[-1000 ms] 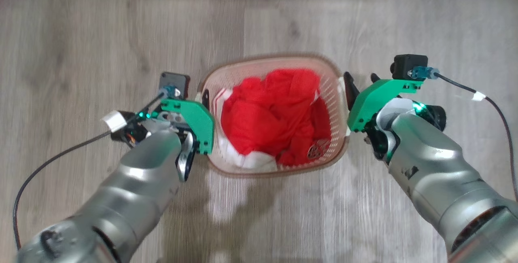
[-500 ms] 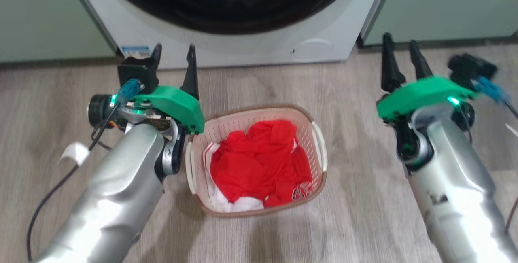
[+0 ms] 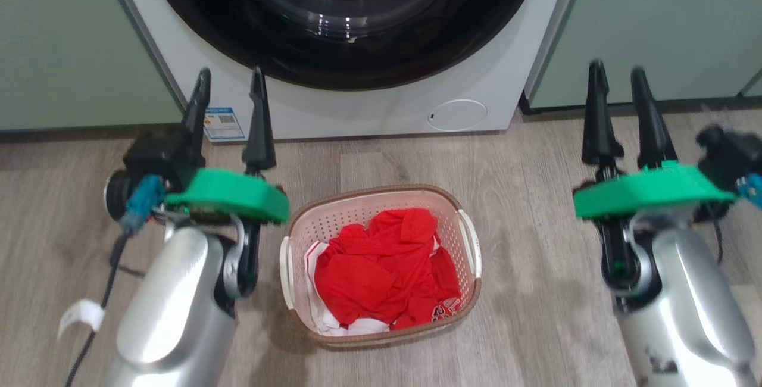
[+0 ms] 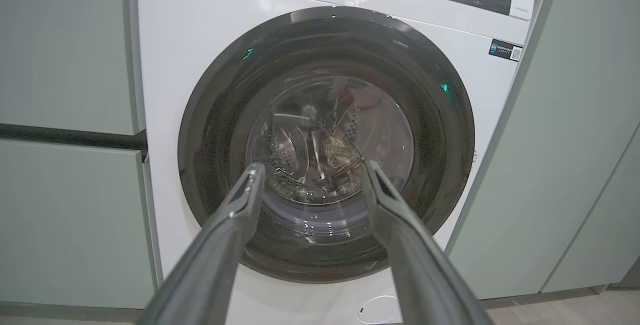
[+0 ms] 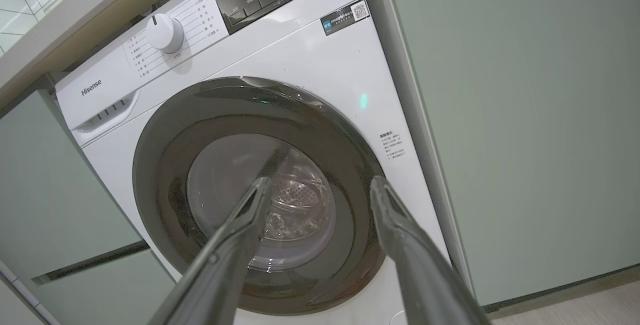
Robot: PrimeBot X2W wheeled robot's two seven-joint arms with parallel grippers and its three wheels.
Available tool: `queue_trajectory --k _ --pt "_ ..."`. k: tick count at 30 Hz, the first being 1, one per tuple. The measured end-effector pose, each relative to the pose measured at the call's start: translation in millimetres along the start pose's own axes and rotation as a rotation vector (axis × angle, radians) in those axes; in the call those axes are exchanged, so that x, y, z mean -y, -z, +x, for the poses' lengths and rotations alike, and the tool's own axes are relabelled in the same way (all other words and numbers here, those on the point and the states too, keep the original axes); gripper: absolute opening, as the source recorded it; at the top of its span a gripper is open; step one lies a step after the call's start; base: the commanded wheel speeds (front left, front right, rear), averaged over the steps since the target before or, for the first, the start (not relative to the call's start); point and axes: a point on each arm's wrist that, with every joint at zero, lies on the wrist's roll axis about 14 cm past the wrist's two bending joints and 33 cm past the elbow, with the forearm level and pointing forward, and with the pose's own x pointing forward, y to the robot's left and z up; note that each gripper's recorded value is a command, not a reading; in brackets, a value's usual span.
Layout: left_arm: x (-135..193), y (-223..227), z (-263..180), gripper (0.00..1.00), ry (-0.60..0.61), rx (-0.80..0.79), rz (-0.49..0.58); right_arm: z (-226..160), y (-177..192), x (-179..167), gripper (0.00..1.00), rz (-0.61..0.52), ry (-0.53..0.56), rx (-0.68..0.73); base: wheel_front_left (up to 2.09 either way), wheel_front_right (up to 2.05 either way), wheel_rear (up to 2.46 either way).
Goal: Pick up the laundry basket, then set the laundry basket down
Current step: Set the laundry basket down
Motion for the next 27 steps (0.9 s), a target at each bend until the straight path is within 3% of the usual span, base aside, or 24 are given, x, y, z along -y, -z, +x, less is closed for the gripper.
queue_trajectory --k 7,17,27 --pt "-0.2 6.3 -25.6 1.00 0.006 -0.019 -0.012 -23.8 1.2 17.3 1.00 0.015 0.072 -0.007 0.00 0.00 0.00" --pt "-2.6 3.5 -39.0 1.00 0.004 -0.012 -0.012 -27.9 -6.3 7.3 1.00 -0.003 0.045 0.009 0.00 0.00 0.00" --pt "-6.3 27.7 -62.2 1.00 -0.004 -0.086 -0.041 -49.0 16.3 5.5 1.00 -0.025 0.046 -0.068 0.00 0.00 0.00"
